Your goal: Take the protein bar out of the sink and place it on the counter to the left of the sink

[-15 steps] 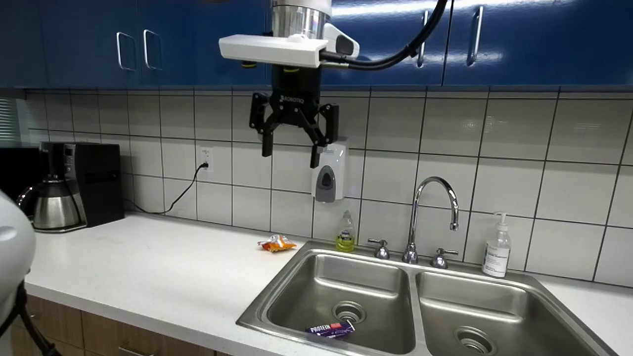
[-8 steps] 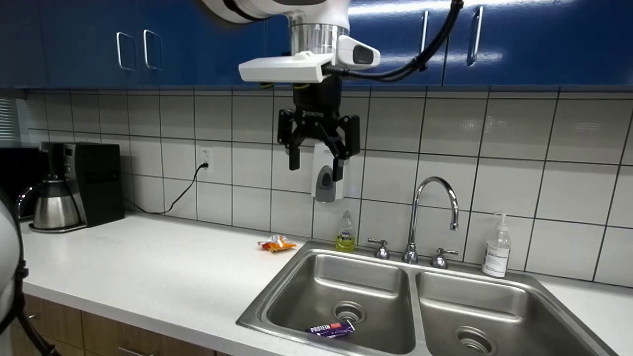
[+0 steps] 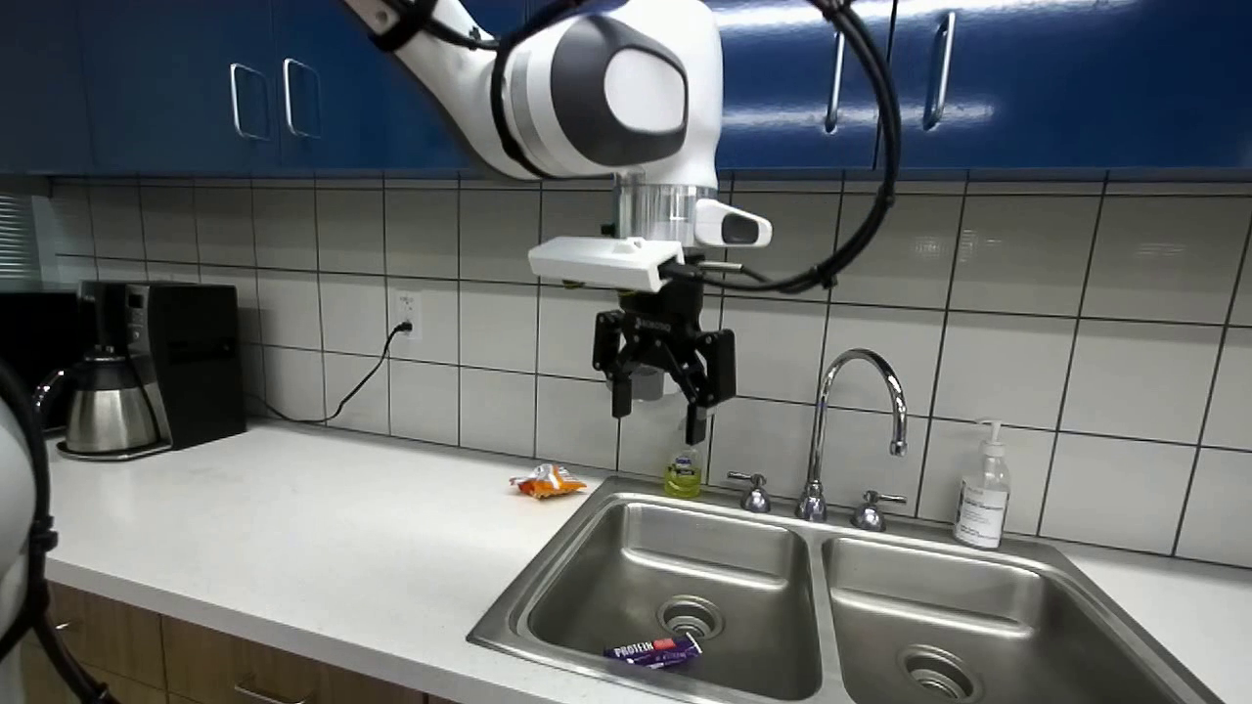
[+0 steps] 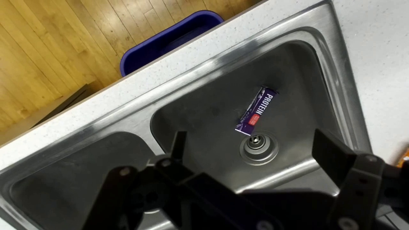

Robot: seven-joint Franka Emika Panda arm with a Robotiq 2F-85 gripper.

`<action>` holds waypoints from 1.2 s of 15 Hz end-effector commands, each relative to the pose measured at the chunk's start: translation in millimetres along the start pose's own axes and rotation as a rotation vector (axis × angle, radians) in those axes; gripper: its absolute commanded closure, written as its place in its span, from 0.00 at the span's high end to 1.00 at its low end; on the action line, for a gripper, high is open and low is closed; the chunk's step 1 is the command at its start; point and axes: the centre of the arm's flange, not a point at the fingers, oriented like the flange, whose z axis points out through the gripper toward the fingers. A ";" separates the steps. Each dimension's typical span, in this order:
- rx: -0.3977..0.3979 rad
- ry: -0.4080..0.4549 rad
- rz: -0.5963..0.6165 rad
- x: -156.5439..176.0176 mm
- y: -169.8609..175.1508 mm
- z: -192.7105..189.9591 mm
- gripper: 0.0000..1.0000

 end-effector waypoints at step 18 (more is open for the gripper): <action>-0.098 -0.065 -0.066 127.0 -71.7 246.1 1.00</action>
